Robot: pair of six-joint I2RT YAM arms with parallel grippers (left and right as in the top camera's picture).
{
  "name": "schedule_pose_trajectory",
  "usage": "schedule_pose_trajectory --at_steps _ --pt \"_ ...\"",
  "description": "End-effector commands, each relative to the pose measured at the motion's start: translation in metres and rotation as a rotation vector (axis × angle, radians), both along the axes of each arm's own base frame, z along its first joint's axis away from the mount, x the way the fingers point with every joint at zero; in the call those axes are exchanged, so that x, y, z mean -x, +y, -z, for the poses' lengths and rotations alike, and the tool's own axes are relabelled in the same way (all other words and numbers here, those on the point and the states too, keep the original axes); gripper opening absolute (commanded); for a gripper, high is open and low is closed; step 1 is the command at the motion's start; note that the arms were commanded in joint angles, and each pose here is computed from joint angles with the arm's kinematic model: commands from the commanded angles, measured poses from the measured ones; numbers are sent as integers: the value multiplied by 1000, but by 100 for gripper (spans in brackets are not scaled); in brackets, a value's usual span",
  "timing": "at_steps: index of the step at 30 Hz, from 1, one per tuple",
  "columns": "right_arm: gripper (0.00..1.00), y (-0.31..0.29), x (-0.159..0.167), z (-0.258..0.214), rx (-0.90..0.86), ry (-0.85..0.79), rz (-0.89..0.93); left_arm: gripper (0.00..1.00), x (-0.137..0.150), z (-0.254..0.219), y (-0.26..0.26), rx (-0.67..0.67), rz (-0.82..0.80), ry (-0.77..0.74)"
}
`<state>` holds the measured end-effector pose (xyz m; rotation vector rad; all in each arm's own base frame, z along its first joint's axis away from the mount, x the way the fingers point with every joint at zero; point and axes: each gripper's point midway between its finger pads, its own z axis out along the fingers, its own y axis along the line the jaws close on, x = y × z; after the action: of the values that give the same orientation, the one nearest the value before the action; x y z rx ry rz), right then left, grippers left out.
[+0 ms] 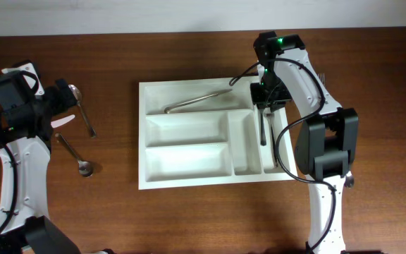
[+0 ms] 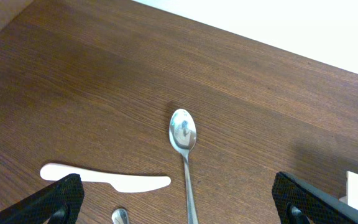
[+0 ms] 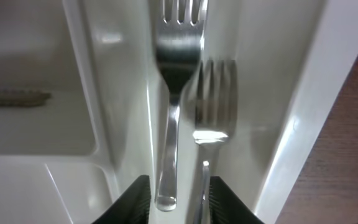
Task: Pack container
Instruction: 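Carry the second fork into the tray's right slot, then move the right gripper right and grasp a third silver fork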
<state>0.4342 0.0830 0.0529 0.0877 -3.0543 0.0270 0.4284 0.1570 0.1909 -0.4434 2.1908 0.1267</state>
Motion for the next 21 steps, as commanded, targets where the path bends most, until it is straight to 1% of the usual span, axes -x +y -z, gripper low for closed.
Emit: schedule_pose_trajectory --at_steps 1,4,5,7,8,11,15,21 --pt "33 -9 -13 -18 8 -65 -13 99 -3 -7 5 -10 -11 -13" --pt "39 -28 -34 -37 14 -150 30 99 -3 -7 5 -10 -11 -13" --pt "43 -38 -43 -45 12 -185 52 99 -3 -7 5 -10 -11 -13" --pt "52 -62 -59 -62 8 -257 106 99 -3 -7 5 -10 -11 -13" --pt "59 -76 -67 -70 9 -293 124 99 -3 -7 5 -10 -11 -13" --pt "69 -125 -81 -84 22 -367 127 99 -3 -7 5 -10 -11 -13" --pt "70 -185 -70 -75 27 -344 160 99 -3 -7 5 -10 -11 -13" --pt "70 -229 -41 -42 -4 -252 207 99 -3 -7 5 -10 -11 -13"
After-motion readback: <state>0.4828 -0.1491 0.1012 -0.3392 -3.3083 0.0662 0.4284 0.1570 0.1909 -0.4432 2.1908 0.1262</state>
